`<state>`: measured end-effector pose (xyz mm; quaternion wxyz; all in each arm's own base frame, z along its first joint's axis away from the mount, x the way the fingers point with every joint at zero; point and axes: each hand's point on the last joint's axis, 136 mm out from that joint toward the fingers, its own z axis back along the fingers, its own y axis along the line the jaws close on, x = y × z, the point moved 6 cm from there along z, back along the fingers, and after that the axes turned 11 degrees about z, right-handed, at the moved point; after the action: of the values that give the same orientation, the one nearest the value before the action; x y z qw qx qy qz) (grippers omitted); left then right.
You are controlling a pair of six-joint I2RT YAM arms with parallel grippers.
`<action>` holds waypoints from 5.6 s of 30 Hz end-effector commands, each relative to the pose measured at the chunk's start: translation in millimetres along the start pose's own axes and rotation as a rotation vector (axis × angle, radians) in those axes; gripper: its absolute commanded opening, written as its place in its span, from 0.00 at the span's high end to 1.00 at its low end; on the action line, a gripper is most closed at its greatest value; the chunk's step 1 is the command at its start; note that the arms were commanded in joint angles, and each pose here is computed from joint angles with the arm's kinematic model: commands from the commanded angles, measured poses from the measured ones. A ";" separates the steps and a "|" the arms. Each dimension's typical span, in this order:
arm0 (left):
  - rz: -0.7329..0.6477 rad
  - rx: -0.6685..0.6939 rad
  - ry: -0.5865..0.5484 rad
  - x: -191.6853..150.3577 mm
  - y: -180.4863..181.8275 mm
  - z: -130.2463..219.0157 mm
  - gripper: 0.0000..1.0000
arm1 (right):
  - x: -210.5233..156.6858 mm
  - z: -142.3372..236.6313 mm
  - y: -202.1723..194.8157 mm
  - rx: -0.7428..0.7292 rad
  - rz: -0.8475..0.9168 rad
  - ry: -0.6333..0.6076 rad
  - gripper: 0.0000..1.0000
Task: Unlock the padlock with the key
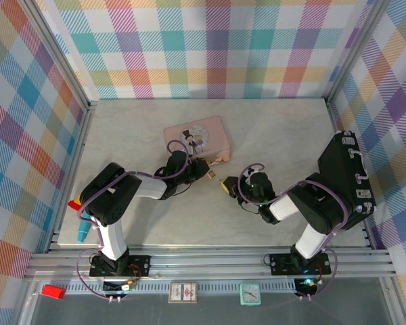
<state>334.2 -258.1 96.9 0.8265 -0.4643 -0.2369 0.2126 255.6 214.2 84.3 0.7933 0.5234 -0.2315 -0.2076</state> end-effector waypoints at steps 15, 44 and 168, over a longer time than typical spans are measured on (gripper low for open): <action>0.197 -0.017 0.068 -9.7 -2.7 1.2 1.00 | -0.9 -7.8 -10.4 0.078 -0.167 -0.001 1.00; 0.220 -0.059 0.060 -10.3 -6.5 4.4 1.00 | 3.0 -14.3 4.8 0.153 -0.241 0.016 1.00; 0.232 -0.120 0.082 -18.6 -18.5 5.3 1.00 | 19.4 -17.0 18.6 0.203 -0.218 -0.004 1.00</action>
<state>334.9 -258.8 110.9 0.7848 -0.5106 -0.2345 0.2615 275.6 220.0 81.8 0.7279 0.5988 -0.1731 -0.2858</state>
